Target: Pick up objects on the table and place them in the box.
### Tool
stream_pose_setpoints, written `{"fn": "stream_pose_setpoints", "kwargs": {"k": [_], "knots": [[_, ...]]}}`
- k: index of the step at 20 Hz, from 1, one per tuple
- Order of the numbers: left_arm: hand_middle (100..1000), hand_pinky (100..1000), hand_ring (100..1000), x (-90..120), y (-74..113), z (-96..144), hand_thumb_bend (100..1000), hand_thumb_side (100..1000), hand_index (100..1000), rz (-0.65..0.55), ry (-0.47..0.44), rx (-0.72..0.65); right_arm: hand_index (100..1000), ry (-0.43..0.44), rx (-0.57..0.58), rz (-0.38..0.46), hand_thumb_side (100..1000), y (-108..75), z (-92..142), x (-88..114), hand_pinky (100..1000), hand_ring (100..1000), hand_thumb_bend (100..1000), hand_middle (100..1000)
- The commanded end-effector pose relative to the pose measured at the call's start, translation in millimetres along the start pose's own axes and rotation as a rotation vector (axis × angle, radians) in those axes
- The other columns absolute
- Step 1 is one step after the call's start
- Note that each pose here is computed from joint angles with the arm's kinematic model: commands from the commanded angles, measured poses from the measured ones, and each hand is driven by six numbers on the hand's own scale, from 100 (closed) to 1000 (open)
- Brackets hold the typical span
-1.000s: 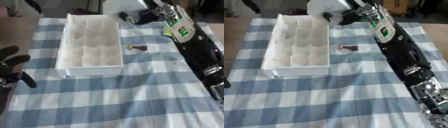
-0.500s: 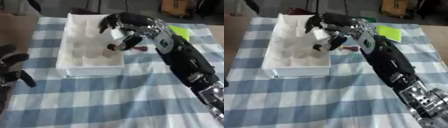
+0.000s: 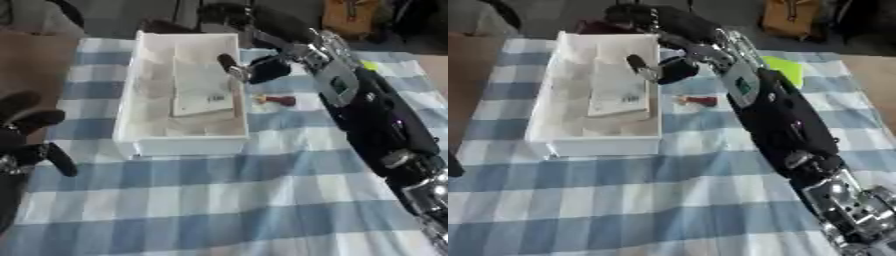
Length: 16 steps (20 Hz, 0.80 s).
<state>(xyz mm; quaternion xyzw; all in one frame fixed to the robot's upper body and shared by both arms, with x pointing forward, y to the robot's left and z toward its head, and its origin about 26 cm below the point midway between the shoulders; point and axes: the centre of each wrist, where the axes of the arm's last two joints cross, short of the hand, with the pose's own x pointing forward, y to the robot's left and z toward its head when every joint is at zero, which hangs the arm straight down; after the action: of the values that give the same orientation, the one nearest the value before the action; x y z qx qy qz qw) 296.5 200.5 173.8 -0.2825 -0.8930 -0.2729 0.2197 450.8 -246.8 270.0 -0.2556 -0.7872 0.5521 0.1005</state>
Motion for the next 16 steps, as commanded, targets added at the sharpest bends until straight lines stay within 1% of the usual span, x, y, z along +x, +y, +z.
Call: {"fn": "stream_pose_setpoints", "kwargs": {"k": [1,2,3,4,5,6,8,9,10,11,14,16], "knots": [[905,519,885,6,2.4,-3,219,700,774,-0.019,-0.013,-0.016,1000,0.021,-0.127,0.013,242,-22.2,9,0,776,810,100,888],[905,519,885,6,2.9,-2,219,700,774,-0.023,-0.008,-0.012,1000,0.005,-0.155,-0.033,253,-23.6,14,2,768,807,100,885],[906,518,886,6,3.4,-1,212,709,773,-0.028,-0.003,-0.008,1000,-0.014,-0.167,-0.082,376,-24.6,21,5,712,776,100,857],[906,518,886,7,3.9,0,212,708,773,-0.033,0.002,-0.004,1000,-0.033,-0.168,-0.133,412,-27.0,27,10,704,774,100,854],[908,517,889,7,4.5,2,211,708,772,-0.041,0.010,0.002,1000,-0.047,-0.134,-0.194,515,-25.5,37,15,681,763,100,847],[908,517,889,7,5.0,5,211,708,772,-0.050,0.018,0.008,1000,-0.065,-0.092,-0.254,515,-28.0,45,22,681,763,100,847],[909,517,890,7,5.3,7,211,708,771,-0.065,0.029,0.015,1000,-0.090,-0.023,-0.351,529,-40.8,55,33,683,768,100,854],[911,514,894,7,6.0,10,204,706,759,-0.075,0.041,0.023,1000,-0.092,0.027,-0.389,577,-43.2,64,38,702,788,100,871],[911,514,894,8,6.9,14,204,706,759,-0.091,0.055,0.032,1000,-0.097,0.079,-0.416,542,-45.2,74,44,702,788,100,871],[909,510,893,8,7.5,16,190,703,747,-0.105,0.065,0.039,1000,-0.083,0.121,-0.448,577,-46.4,82,47,699,786,100,867],[907,506,893,9,9.6,17,173,706,740,-0.144,0.088,0.051,1000,-0.127,0.192,-0.485,600,-53.0,92,64,698,787,100,866],[907,506,893,9,9.8,15,163,707,740,-0.161,0.091,0.044,1000,-0.135,0.207,-0.500,607,-56.0,95,69,697,786,100,865]]}}
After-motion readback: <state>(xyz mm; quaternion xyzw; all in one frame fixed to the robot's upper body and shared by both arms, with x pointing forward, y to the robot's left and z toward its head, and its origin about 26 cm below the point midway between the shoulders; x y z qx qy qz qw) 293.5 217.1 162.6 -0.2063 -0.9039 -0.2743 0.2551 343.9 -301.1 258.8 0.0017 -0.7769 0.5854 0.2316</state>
